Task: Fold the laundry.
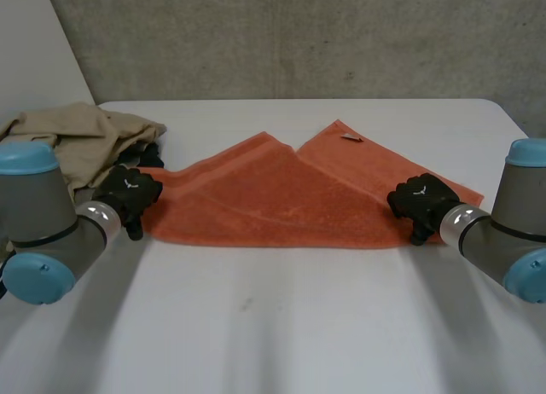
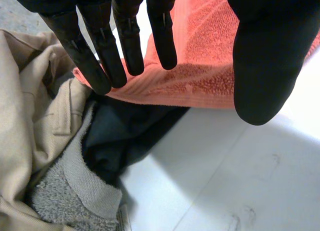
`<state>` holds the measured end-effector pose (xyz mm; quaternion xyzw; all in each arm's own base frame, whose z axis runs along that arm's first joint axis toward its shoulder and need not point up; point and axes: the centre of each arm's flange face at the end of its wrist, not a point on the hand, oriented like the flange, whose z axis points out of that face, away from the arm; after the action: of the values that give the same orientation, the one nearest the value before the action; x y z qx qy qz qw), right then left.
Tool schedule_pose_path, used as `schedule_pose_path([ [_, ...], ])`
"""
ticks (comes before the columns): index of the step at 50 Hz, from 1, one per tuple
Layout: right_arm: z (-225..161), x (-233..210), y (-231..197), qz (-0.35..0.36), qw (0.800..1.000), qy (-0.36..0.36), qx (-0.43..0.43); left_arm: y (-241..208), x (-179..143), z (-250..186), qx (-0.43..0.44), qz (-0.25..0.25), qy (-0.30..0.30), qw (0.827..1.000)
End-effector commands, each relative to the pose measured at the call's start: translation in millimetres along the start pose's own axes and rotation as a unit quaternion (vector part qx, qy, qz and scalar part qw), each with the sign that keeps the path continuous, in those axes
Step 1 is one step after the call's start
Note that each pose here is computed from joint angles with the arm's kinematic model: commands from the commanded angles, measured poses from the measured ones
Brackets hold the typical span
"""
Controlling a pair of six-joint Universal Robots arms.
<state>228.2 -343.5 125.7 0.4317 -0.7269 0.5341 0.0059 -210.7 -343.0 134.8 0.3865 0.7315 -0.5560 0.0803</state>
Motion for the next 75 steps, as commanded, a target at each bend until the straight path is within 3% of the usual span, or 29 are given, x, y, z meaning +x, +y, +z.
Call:
schedule_pose_path([
  [1,5.1,0.8,6.6,-0.002,1.000,0.013,-0.005,2.5,4.3,7.1,0.002,0.024,0.003,1.000],
  [9,6.0,10.5,8.5,-0.010,0.999,0.029,-0.011,-9.7,4.2,12.8,0.021,0.042,-0.013,0.999],
  [15,-23.5,29.2,-26.2,0.006,0.998,0.060,0.032,-43.9,-7.1,-11.9,0.058,0.009,-0.038,0.998],
  [20,-57.5,66.5,-60.4,0.044,0.989,0.115,0.083,-99.9,-28.9,-64.8,0.146,-0.064,-0.063,0.985],
  [24,-79.2,88.3,-84.9,0.047,0.981,0.145,0.117,-135.6,-42.8,-108.2,0.209,-0.093,-0.076,0.971],
  [31,-126.2,134.7,-133.6,0.024,0.966,0.189,0.174,-185.4,-68.0,-191.4,0.302,-0.106,-0.100,0.942],
  [35,-134.4,149.0,-158.7,0.016,0.958,0.187,0.216,-200.4,-75.0,-224.8,0.339,-0.113,-0.095,0.929],
  [38,-128.7,153.0,-168.0,0.016,0.955,0.182,0.234,-200.7,-72.3,-228.3,0.338,-0.122,-0.076,0.930],
  [48,-46.1,120.3,-162.2,0.020,0.960,0.137,0.244,-155.5,-40.1,-166.1,0.221,-0.166,-0.013,0.961],
  [53,-13.4,81.5,-150.3,0.002,0.969,0.120,0.218,-121.2,-7.2,-131.2,0.144,-0.176,0.029,0.973],
  [62,-6.8,68.9,-145.0,-0.025,0.970,0.140,0.196,-92.9,56.5,-111.7,0.074,-0.150,0.111,0.980],
  [67,-0.2,71.0,-143.3,-0.031,0.967,0.150,0.203,-94.7,75.6,-113.3,0.075,-0.128,0.135,0.980],
  [75,0.5,73.9,-125.5,-0.046,0.974,0.174,0.137,-102.6,117.8,-119.7,0.092,-0.073,0.182,0.976],
])
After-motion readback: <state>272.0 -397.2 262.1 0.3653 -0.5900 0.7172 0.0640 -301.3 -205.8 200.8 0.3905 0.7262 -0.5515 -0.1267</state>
